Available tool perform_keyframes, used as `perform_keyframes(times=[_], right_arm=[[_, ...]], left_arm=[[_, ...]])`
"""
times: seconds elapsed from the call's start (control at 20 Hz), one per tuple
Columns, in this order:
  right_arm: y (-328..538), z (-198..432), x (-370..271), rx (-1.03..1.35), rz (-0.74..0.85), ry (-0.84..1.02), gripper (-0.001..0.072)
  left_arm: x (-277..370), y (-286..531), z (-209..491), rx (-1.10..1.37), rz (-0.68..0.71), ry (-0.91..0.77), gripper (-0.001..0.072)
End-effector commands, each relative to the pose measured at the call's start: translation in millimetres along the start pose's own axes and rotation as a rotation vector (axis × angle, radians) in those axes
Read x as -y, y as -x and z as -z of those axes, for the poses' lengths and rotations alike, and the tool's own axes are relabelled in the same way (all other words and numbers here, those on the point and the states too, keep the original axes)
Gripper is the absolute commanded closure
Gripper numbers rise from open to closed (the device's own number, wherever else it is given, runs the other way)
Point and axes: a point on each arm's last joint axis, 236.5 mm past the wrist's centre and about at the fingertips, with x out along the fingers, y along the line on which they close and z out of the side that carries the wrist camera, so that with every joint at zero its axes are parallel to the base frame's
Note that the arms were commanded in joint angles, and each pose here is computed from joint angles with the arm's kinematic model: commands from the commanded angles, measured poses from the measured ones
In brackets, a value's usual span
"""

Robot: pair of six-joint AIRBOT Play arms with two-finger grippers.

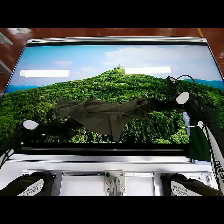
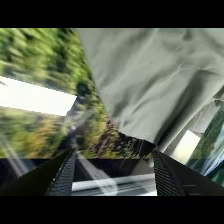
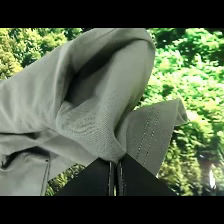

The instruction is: Fold the shirts.

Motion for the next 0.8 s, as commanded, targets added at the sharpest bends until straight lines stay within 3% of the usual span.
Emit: perform_keyframes(times=[0.0,0.45,0.5,0.55,0.6,0.7,0.75], right_arm=[[0,4,-1,-0.015,-0.002,0.000,0.0644],[0,12,-3,-0.052,-0.013,-0.009,0.0644],[0,13,-3,-0.055,-0.013,-0.010,0.0644],[0,14,-3,-0.058,-0.013,-0.010,0.0644],[0,15,-3,-0.063,-0.014,-0.010,0.0644],[0,15,-2,-0.064,-0.009,-0.005,0.0644],[1,14,-1,-0.058,-0.005,-0.001,0.0644]], left_arm=[[-5,-38,4,0.086,-0.019,0.063,0.0131],[5,-66,-15,0.104,-0.039,0.072,0.0141],[3,-68,-15,0.100,-0.043,0.088,0.0274],[0,-70,-16,0.101,-0.050,0.093,0.0521],[-1,-70,-18,0.108,-0.052,0.093,0.0668],[10,-65,-22,0.122,-0.031,0.039,0.0669],[28,-57,-27,0.142,-0.003,-0.093,0.0670]])
